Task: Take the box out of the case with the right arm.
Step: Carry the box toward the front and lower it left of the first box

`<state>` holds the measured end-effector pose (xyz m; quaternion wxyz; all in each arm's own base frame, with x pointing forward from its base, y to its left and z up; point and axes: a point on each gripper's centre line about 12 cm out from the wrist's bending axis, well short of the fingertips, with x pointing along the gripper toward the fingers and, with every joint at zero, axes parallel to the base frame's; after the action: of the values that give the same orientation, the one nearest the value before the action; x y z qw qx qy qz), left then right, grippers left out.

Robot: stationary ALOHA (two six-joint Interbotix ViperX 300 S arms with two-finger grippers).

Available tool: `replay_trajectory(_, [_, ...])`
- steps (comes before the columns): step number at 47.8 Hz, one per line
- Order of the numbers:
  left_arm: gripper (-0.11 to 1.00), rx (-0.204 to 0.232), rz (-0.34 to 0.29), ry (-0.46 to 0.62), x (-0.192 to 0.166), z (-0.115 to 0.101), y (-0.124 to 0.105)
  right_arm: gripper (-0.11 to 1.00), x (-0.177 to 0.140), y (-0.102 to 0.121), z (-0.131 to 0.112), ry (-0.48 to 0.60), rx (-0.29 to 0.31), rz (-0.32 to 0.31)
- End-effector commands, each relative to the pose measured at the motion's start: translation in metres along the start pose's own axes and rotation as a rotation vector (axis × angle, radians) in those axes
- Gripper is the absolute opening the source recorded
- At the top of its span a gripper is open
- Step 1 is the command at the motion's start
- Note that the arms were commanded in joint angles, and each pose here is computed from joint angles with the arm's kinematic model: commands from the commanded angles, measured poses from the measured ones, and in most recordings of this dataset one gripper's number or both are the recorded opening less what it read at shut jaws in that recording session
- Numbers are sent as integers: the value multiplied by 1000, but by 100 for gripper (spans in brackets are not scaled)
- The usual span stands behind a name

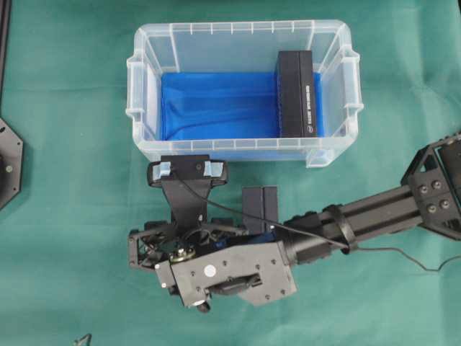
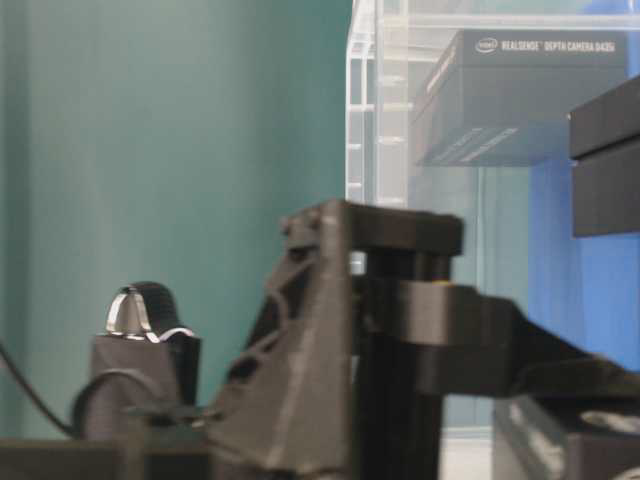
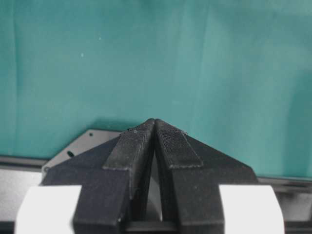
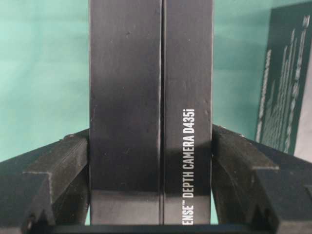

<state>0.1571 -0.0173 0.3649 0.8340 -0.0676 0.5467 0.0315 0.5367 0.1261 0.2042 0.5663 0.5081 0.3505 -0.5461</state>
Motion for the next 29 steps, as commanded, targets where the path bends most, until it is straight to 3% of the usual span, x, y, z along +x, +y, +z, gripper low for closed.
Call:
replay_trajectory(1, [0,-5,-2,-10,-2,2,0,69,-16,3,5,18,6,46])
replay_trajectory(13, [0,-5,-2,-9,-2,2,0,69,0,2,-1,33,32,67])
replay_trajectory(22, [0,-5,-2,-9,-2,2,0,86,1,2,0,33,34,67])
replay_trajectory(29, [0,-3,-2,-9,-2,2,0,89,1,0,0,26,34,53])
